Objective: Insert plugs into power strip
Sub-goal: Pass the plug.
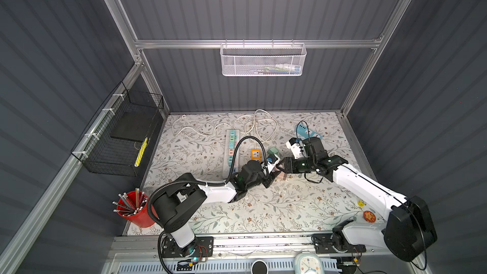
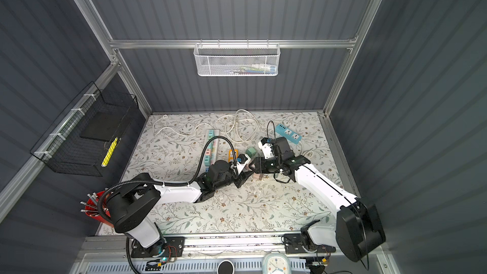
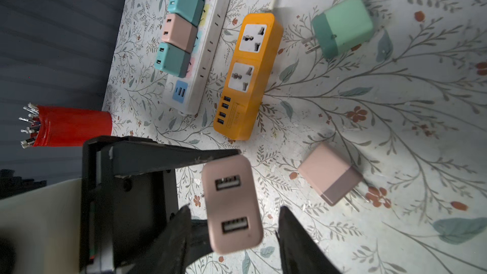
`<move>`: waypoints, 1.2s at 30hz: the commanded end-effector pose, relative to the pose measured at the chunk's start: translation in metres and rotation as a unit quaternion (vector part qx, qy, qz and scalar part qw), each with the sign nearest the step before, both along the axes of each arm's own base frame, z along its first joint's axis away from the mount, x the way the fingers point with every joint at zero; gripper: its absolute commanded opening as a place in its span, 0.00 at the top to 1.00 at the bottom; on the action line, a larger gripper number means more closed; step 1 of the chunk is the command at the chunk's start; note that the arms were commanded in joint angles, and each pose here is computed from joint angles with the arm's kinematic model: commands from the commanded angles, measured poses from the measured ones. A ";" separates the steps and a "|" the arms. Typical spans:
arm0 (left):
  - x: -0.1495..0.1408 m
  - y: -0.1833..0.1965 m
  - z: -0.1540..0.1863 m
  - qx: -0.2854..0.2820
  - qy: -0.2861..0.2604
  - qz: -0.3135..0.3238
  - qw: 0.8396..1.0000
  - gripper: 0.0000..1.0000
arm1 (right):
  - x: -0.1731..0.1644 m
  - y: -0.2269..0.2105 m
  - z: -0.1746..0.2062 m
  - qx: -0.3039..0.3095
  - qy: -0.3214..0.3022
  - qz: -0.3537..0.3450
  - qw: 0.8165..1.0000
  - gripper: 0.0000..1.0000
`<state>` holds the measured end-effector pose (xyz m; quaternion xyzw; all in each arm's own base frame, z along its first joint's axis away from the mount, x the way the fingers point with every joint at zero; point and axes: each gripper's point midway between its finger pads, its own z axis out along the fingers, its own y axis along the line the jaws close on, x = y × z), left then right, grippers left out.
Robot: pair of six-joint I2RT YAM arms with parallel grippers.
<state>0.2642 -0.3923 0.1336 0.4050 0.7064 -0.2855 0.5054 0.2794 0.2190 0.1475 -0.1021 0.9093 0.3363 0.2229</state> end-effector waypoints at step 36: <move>0.026 0.196 0.030 0.051 0.162 0.462 0.870 0.00 | 0.119 0.043 0.002 -0.133 -0.119 -0.197 0.964 0.81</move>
